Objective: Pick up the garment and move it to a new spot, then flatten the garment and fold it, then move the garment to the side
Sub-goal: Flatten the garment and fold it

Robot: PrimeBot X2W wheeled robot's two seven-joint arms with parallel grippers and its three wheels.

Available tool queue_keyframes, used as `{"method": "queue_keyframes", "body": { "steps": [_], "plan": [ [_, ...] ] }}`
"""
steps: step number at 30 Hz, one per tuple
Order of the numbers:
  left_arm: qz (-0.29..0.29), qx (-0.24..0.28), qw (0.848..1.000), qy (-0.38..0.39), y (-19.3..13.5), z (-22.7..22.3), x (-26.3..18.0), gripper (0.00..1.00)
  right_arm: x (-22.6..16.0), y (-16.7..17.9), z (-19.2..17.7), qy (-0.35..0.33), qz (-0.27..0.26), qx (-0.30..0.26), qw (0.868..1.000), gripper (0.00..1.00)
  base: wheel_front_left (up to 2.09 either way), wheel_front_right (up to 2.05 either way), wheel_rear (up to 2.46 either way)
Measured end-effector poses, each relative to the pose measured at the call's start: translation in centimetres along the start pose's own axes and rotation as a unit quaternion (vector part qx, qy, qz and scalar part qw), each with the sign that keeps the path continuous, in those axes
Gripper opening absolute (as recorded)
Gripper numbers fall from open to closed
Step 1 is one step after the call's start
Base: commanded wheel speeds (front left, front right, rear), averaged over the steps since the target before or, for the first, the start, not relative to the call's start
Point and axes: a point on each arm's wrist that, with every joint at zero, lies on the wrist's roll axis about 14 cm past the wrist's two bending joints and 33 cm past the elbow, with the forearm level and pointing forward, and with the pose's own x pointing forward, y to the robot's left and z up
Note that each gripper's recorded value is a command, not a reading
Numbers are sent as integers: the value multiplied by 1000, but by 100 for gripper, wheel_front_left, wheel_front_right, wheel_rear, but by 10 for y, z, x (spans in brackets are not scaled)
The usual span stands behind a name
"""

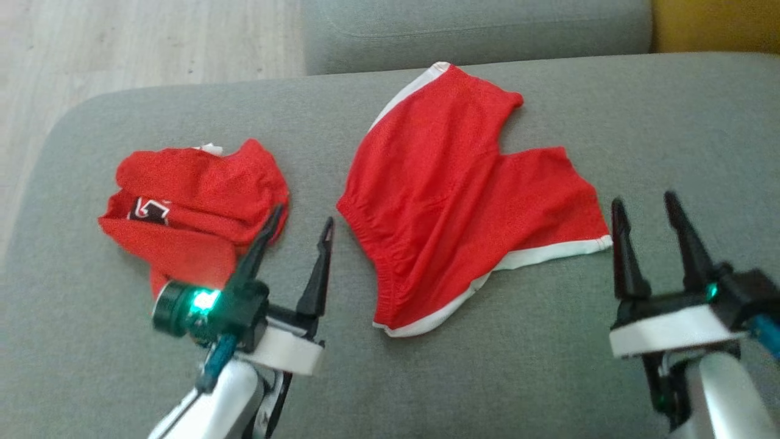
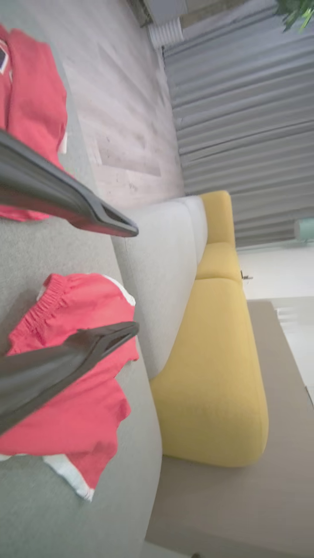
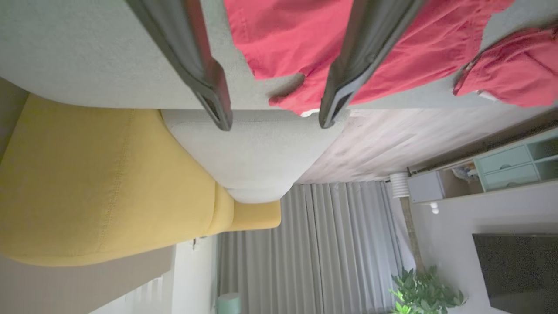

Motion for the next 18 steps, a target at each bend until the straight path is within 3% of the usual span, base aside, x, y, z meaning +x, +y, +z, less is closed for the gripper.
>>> {"method": "queue_keyframes", "body": {
  "steps": [5,9,14,18],
  "plan": [
    [52,-22,998,21,9,-18,-31,100,-27,5,-44,66,-10,12,998,100,0,0,0],
    [33,-38,998,44,-3,-34,-43,100,-31,7,-54,81,-13,18,996,100,0,0,0],
    [-84,-68,990,89,-44,-63,-51,100,-25,4,-55,78,-19,18,997,100,0,0,0],
    [-131,-69,980,133,-57,-88,-54,100,-24,0,-61,87,-23,12,996,100,0,0,0]
  ]
}}
